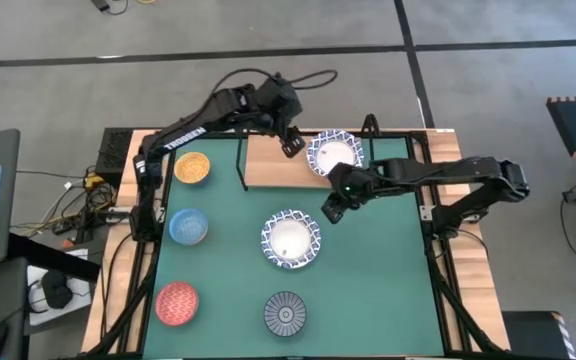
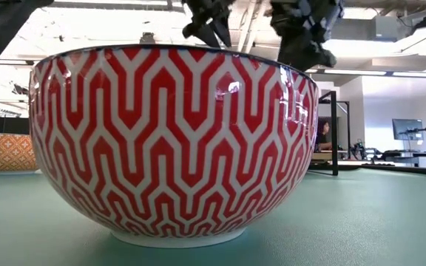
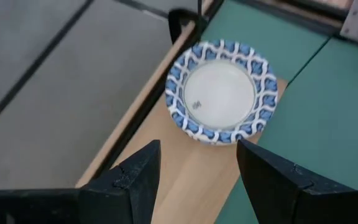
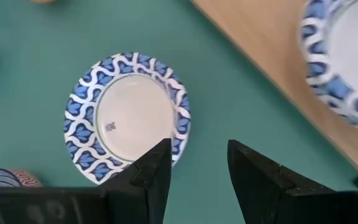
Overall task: Place and stack bowls onto a shelf
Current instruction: Stack the blue and white bowl on the blue and white bowl on the shelf
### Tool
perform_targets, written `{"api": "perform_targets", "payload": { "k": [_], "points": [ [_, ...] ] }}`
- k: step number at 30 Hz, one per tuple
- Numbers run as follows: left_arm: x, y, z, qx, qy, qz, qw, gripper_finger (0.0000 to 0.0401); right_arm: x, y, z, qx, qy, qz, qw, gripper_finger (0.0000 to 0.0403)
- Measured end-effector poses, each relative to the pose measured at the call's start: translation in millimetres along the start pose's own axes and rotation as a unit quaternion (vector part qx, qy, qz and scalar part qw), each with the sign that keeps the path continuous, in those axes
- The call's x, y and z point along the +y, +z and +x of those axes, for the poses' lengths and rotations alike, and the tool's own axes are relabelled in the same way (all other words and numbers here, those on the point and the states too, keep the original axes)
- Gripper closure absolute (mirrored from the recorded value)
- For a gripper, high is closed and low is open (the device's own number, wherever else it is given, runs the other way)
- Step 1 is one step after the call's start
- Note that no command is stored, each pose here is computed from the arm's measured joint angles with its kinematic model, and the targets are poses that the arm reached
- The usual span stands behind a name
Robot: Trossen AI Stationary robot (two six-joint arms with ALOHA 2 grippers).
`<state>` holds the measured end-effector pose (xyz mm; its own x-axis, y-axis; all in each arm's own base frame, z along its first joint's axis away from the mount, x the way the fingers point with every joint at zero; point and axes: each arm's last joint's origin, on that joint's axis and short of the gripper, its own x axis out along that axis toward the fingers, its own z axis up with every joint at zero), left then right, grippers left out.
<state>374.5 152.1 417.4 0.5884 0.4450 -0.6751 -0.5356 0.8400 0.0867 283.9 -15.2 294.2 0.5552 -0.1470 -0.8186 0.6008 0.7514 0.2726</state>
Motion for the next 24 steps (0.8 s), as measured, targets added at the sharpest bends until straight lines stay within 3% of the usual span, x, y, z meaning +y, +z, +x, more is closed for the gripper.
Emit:
{"api": "perform_targets", "payload": {
  "k": [8,17,24],
  "points": [
    [6,-3,-23,-0.042,0.005,0.002,0.999,0.0205,4,-3,43,0.058,-0.018,0.011,0.998,0.0221],
    [3,-55,-15,-0.139,-0.114,-0.029,0.983,0.0205,8,-7,70,0.073,-0.034,0.04,0.996,0.019],
    [11,-99,-40,-0.176,-0.119,-0.071,0.975,0.0205,13,-3,104,0.072,-0.004,0.07,0.995,0.0168]
  ]
}}
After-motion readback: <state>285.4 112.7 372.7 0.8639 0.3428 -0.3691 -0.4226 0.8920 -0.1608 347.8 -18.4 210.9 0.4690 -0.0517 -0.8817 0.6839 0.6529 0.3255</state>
